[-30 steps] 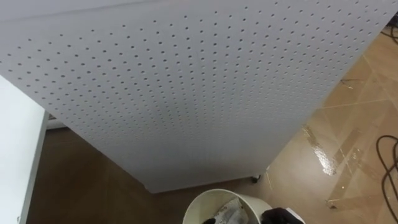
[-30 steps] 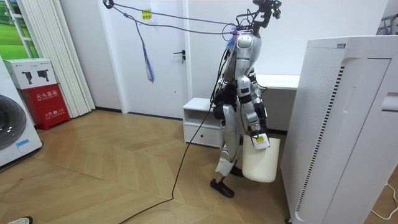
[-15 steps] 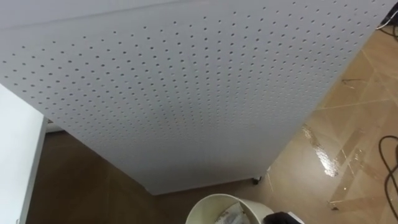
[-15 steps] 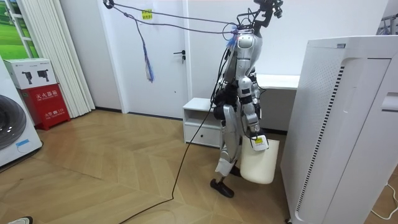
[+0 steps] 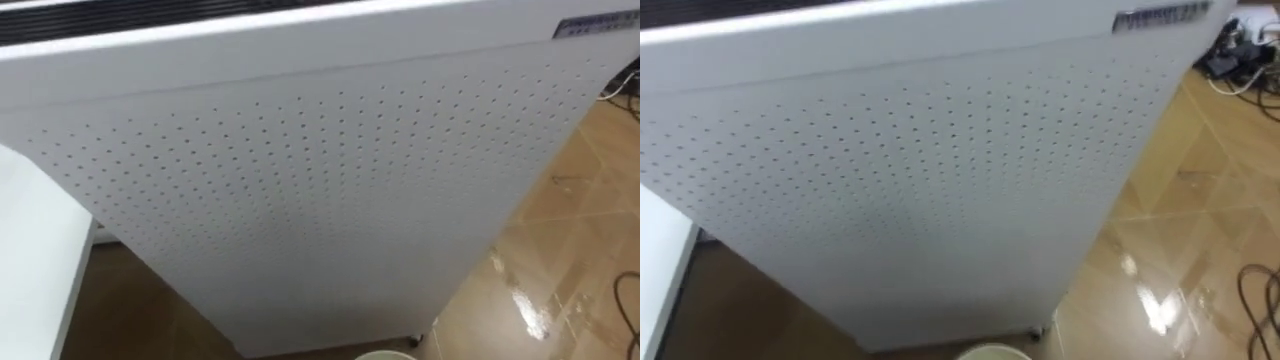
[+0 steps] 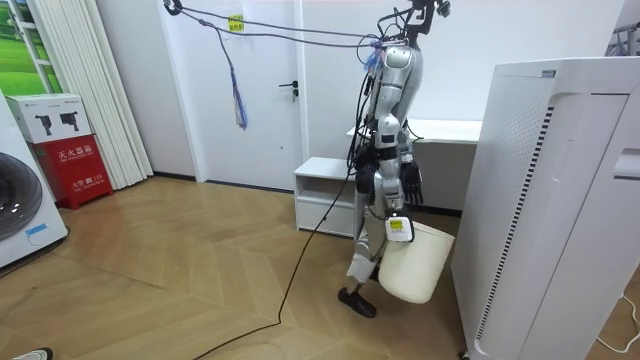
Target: Pick garbage
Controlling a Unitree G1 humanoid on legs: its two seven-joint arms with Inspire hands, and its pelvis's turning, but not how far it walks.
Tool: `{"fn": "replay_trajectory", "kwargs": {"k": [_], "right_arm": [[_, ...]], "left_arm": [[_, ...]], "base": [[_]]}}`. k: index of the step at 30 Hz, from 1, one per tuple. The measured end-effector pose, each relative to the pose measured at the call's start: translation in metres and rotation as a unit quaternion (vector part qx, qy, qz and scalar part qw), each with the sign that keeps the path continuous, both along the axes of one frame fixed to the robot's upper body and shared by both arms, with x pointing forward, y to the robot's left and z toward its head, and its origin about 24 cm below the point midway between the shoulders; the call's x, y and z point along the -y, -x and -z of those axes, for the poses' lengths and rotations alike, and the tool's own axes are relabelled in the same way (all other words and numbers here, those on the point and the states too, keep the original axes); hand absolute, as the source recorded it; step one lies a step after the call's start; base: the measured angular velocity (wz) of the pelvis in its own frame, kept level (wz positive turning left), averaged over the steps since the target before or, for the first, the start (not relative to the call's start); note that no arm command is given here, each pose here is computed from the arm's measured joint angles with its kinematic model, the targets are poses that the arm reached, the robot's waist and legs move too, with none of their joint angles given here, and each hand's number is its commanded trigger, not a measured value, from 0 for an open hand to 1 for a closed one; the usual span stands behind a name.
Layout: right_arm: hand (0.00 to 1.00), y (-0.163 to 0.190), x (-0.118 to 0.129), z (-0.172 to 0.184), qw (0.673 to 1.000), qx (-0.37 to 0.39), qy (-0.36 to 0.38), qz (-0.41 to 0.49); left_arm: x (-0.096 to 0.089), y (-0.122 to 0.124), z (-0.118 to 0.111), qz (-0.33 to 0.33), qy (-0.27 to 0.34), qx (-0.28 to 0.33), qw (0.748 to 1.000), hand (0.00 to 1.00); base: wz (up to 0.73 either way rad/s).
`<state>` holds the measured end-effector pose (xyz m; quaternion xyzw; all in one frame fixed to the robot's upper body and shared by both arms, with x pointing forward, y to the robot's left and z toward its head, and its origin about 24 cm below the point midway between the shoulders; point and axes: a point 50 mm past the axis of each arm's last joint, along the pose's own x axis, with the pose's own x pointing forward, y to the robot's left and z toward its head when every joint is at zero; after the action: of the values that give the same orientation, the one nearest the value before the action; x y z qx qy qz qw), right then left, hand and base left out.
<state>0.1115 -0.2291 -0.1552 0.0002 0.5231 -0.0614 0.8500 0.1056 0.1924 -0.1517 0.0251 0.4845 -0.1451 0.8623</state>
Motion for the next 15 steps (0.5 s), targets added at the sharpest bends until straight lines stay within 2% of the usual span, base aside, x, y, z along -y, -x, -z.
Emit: {"fn": "replay_trajectory", "kwargs": {"k": [2, 7, 15], "right_arm": [[1.0, 0.017, 0.001, 0.004, 1.0, -0.016, -0.002, 0.022], [1.0, 0.041, 0.005, 0.008, 0.997, -0.039, -0.003, 0.061], [1.0, 0.057, 0.004, 0.011, 0.993, -0.053, -0.011, 0.105]], "left_arm": [[-0.006, 0.016, 0.005, -0.064, -0.001, -0.02, 0.998, 0.0], [-0.014, 0.036, 0.009, -0.151, -0.012, -0.039, 0.988, 0.0], [-0.017, 0.048, 0.014, -0.202, -0.013, -0.068, 0.977, 0.0]], "base": [[0.12], [0.09], [-0.06]]}}
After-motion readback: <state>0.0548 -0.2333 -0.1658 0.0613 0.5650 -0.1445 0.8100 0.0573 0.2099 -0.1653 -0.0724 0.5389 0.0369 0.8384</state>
